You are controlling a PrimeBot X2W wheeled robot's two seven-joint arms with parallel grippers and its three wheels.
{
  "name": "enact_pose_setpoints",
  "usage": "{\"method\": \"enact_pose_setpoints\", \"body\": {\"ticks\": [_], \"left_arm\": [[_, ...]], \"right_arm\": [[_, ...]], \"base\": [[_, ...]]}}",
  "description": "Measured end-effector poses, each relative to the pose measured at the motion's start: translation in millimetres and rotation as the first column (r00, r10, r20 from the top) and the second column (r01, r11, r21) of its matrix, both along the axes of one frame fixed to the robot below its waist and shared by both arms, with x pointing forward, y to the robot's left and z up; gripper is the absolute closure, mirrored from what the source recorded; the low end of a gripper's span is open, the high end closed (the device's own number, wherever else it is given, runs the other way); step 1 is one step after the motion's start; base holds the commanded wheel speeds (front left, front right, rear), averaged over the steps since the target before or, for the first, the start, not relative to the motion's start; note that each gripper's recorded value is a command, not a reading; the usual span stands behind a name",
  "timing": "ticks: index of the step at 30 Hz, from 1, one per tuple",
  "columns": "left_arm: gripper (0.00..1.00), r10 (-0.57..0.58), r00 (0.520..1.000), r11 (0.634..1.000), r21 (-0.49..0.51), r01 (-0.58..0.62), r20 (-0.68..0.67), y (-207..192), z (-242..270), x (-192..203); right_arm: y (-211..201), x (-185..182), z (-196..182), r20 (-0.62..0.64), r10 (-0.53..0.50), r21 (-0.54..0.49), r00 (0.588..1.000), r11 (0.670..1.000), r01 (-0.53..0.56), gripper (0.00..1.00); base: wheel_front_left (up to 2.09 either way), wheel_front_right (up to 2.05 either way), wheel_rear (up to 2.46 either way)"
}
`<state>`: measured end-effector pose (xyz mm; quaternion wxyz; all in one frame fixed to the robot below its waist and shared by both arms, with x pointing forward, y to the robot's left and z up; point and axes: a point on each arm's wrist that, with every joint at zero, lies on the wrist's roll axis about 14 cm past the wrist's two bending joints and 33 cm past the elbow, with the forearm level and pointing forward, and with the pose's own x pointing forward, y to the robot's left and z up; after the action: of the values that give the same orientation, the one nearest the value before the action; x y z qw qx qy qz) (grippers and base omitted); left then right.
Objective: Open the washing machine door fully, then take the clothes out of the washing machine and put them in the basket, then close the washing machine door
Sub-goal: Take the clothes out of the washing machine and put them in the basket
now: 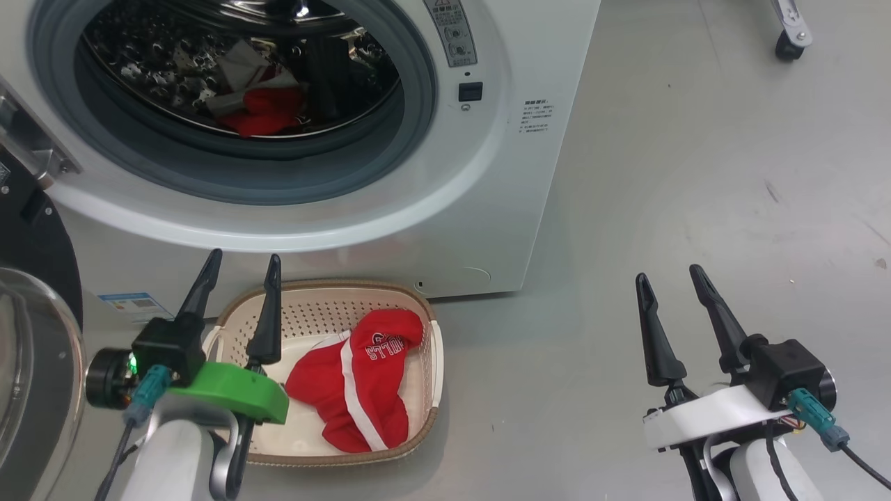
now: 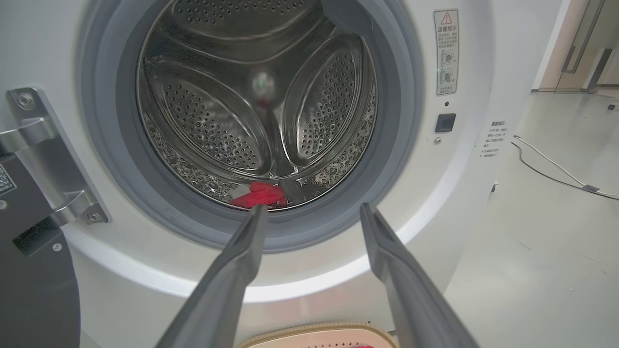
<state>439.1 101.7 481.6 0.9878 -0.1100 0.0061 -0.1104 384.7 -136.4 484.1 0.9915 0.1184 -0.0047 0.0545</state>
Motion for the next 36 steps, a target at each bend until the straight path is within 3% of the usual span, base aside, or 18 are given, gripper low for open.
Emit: {"method": "enact_pose_setpoints", "body": {"ticks": [19, 36], "left_arm": [[0.0, 0.052, 0.998, 0.999, 0.009, -0.051, -0.019, 16, -3, -64], [0.0, 0.056, 0.998, 0.998, -0.006, -0.056, 0.001, 16, 5, -80]], "right_arm": [[7, -33, 3, 0.0, 0.017, 0.004, 1.0, 1.0, -0.017, 0.0], [7, -43, 5, 0.007, 0.016, 0.01, 1.0, 1.0, -0.016, 0.0]], "base": [[0.0, 0.0, 0.0], [0.0, 0.0, 0.0]]}}
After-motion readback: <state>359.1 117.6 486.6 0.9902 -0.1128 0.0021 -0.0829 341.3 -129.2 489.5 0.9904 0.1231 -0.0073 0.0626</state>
